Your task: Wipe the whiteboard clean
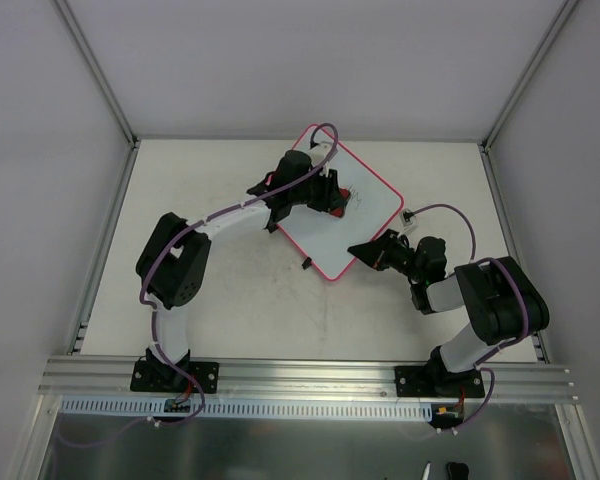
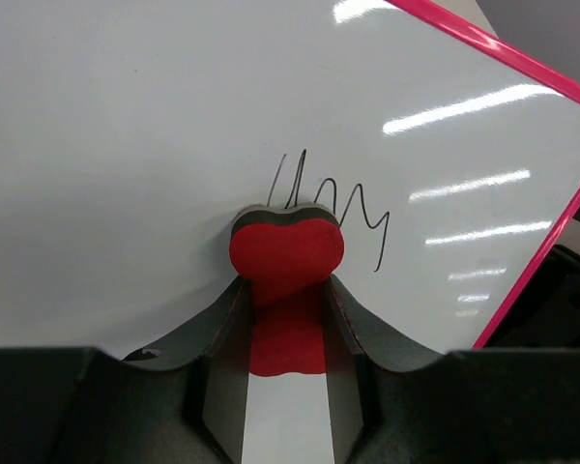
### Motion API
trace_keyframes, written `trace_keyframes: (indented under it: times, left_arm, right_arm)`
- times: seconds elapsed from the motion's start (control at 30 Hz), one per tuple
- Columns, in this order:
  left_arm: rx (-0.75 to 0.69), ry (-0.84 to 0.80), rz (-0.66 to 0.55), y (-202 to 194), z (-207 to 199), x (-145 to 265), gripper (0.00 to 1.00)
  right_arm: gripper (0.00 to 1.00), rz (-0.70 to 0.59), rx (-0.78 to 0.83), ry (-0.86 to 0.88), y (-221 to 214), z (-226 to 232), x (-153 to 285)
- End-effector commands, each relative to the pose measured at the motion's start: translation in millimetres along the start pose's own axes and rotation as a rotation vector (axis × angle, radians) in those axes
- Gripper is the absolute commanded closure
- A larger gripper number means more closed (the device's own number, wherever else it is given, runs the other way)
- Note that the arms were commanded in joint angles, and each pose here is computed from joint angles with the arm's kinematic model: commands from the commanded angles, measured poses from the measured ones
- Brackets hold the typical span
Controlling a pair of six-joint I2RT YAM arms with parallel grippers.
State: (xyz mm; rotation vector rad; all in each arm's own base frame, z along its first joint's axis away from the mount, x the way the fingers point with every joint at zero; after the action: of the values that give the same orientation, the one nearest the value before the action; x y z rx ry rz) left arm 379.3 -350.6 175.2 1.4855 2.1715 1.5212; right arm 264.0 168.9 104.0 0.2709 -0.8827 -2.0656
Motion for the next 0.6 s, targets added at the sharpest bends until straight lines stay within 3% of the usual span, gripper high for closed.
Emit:
trace_keyframes:
  times: [0.0,0.33,0.57]
  left_arm:
    - [-0.062,-0.110,0.103,-28,-23,-12,0.80]
    - [-0.202,-0.217,0.181,-40,-59,-10,0.80]
    - [-0.225,-0.054,0.132,-28,-42,-16,0.80]
  right_arm:
    - [1.00,-0.147,0.225,0.197,36,38,-5]
    - [1.00,-0.148,0.228,0.197,36,38,-5]
    - [1.00,-0.147,0.227,0.196,36,38,-5]
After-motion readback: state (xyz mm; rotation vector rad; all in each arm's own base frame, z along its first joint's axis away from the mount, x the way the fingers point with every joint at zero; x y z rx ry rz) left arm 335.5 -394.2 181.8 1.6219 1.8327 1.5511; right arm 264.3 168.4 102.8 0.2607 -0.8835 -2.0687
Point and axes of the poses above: each gripper's point midway between its finger pads, its own x axis back along the fingers, its own z axis along the line the jaws close on, y = z × x, the point moved 5 cm from there along x, back along the fingers, and after that the axes turned 5 degrees about x, right-handed, at the moved point
